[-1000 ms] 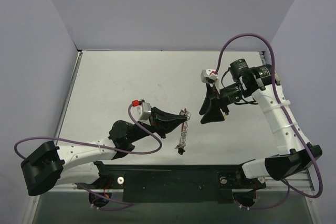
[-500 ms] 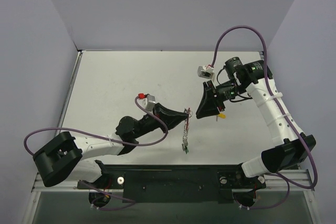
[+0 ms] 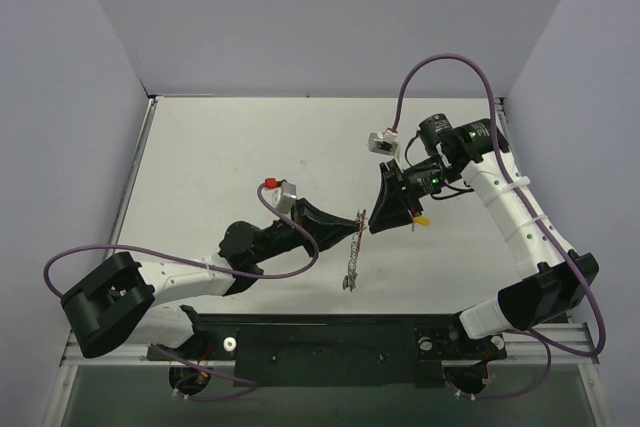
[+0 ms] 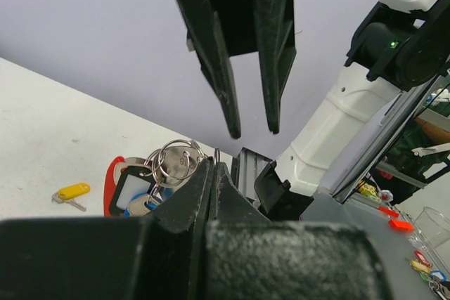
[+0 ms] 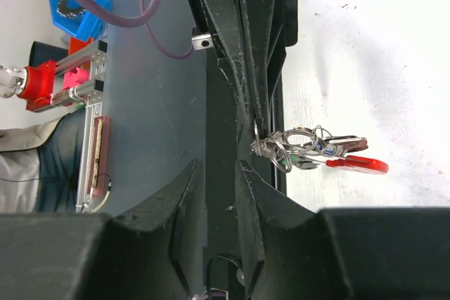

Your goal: Put the keys on the keyring

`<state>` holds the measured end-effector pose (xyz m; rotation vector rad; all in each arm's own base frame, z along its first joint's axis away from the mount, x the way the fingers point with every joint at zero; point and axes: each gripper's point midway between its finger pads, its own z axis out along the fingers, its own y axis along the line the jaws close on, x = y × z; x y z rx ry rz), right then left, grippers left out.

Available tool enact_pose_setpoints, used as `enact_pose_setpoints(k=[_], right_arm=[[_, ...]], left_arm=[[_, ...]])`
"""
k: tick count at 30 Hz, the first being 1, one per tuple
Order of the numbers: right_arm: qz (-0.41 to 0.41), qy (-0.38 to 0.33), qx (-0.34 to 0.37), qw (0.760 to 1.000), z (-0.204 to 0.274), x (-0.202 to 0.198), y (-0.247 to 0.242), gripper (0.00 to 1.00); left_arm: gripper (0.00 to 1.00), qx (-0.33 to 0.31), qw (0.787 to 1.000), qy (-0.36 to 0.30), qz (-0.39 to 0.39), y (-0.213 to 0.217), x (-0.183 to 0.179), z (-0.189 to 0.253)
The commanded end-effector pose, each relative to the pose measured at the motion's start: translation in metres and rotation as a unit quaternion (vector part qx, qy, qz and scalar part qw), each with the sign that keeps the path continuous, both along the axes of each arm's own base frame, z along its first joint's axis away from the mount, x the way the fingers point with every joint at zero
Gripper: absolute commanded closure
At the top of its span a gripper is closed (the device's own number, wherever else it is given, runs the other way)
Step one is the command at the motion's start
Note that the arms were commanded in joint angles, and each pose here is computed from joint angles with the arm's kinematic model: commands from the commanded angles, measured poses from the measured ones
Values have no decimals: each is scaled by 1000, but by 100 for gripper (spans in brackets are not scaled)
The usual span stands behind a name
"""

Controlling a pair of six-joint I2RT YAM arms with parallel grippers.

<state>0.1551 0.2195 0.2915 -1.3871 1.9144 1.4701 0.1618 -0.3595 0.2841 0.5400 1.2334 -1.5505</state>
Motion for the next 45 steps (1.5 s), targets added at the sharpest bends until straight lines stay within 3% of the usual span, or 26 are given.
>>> enact_pose_setpoints(k=[1,11,21,26,30,33,39,45], right_arm=[[3,40,9,999,-1,-8,11,78],[-16,54,-3,998,-7,4,15,64],[-21,61,-2,998,-5,6,15,61],[-28,48,8,998,16,-1,5,58],[-46,-13,-11,999,22,4,-17,57],[-81,-32,-3,996,26,12,-31,57],[-143,-17,0,990,-10,36,-60,56],[-134,12,-2,991,-52,30,-67,57]], left_arm=[[100,-143,983,-113,-4,29,-22,91],[100,-149,984,-102,-2,34,-23,95],[100,-149,983,-104,-5,36,-26,91],[100,-130,973,-187,-43,40,-47,84],[100,-100,952,-268,-105,45,-69,78],[100,-71,947,-289,-120,48,-69,80],[100,-41,929,-330,-163,48,-81,101],[100,-81,913,-352,-190,58,-102,139]])
